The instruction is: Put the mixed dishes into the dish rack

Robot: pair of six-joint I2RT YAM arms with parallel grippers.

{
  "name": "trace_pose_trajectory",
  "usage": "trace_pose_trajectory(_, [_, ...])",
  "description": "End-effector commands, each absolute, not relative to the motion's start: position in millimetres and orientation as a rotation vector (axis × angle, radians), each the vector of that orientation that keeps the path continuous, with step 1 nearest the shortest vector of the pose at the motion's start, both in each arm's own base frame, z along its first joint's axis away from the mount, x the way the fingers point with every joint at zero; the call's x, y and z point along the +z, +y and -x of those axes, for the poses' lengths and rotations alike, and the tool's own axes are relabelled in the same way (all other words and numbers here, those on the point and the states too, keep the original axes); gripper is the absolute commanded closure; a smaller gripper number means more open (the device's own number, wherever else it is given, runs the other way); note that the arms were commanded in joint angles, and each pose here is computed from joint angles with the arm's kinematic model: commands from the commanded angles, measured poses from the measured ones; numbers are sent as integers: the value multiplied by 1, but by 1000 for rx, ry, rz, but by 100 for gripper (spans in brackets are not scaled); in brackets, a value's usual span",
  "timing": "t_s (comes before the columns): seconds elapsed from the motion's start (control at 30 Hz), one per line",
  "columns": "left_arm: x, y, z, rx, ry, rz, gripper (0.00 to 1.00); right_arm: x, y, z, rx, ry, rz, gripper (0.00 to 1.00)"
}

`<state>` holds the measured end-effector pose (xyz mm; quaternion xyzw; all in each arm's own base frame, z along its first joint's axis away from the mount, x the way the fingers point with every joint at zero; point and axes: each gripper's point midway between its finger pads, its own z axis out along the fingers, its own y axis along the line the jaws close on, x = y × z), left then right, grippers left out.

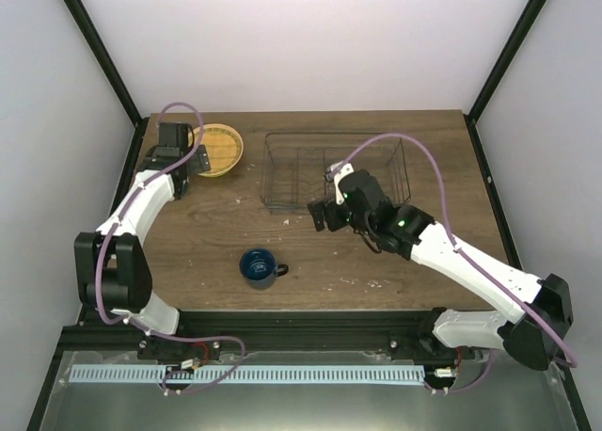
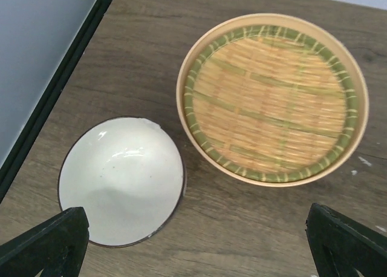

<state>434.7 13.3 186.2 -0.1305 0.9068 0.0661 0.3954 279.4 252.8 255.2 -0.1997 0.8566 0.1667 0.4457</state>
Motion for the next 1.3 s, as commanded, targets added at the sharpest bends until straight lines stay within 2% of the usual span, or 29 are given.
trace_pose_trajectory(0.0, [174,33,-434,213,2366,362,0,224,252,-271,414,2169,536,0])
trace_pose_trajectory(0.3, [135,48,-422,333,2488,367,0,216,240,-265,419,2149,498,0])
trace_pose_trajectory(0.63, [102,56,-430,432,2567,346,0,214,239,-257,456,2154,501,0])
trace_pose_trajectory(1.27, [53,49,-447,402,2660,323,14,201,235,-261,388,2196,506,0])
